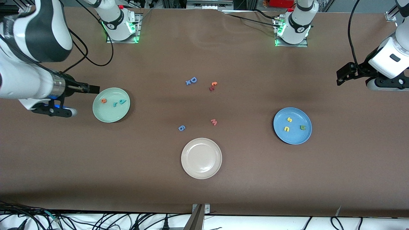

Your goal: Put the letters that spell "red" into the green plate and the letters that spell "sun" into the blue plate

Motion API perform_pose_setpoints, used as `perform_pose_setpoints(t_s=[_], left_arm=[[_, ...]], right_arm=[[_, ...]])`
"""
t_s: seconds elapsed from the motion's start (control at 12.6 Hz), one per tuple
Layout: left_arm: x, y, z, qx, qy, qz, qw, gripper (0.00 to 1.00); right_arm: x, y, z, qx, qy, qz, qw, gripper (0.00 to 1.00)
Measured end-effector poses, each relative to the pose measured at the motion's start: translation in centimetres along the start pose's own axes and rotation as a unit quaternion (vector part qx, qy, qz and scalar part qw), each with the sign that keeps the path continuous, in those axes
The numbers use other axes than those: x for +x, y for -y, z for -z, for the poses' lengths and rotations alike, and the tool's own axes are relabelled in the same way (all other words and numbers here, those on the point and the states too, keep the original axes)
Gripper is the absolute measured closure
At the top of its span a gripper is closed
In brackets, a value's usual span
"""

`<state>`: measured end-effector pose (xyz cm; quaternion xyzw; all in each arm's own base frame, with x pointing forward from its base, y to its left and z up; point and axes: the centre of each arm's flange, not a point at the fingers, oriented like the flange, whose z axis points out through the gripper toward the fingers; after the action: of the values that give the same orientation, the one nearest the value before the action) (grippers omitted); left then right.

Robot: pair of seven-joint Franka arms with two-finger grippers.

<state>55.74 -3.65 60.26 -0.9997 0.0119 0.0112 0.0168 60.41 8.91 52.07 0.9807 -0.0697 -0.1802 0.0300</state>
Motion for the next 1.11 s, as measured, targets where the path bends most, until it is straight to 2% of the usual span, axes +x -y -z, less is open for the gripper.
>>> perform_pose_setpoints(t_s=[0.24,0.48,0.71,0.79,0.95,1.11], left_arm=[[-0.1,-0.2,0.0,0.000,0.005,-0.002,1.000,0.00],[-0.4,-0.1,0.0,-0.002,0.016,-0.001,1.000,0.00],[-0.7,0.2,0.1,-0.002,0.029,0.002,1.000,0.00],[-0.8,0.3,0.0,-0.001,0.034,0.003,0.999,0.00],[-0.9,0.4,0.0,-0.001,0.036,0.004,0.999,0.00],[-0.8,0.5,0.4,-0.002,0.031,0.004,1.000,0.00]], right_arm=[[-1.6,-1.0,3.3,0.001,-0.024,0.001,1.000,0.00],[-1.5,-4.3,4.6,0.025,-0.048,0.005,0.999,0.00],[-1.6,-5.1,4.9,0.038,-0.121,0.010,0.992,0.00],[-2.1,-5.0,5.0,0.036,-0.139,0.015,0.990,0.00],[-3.0,-5.0,5.6,0.009,-0.167,0.018,0.986,0.00],[-3.2,-5.0,6.0,0.001,-0.177,0.018,0.984,0.00]])
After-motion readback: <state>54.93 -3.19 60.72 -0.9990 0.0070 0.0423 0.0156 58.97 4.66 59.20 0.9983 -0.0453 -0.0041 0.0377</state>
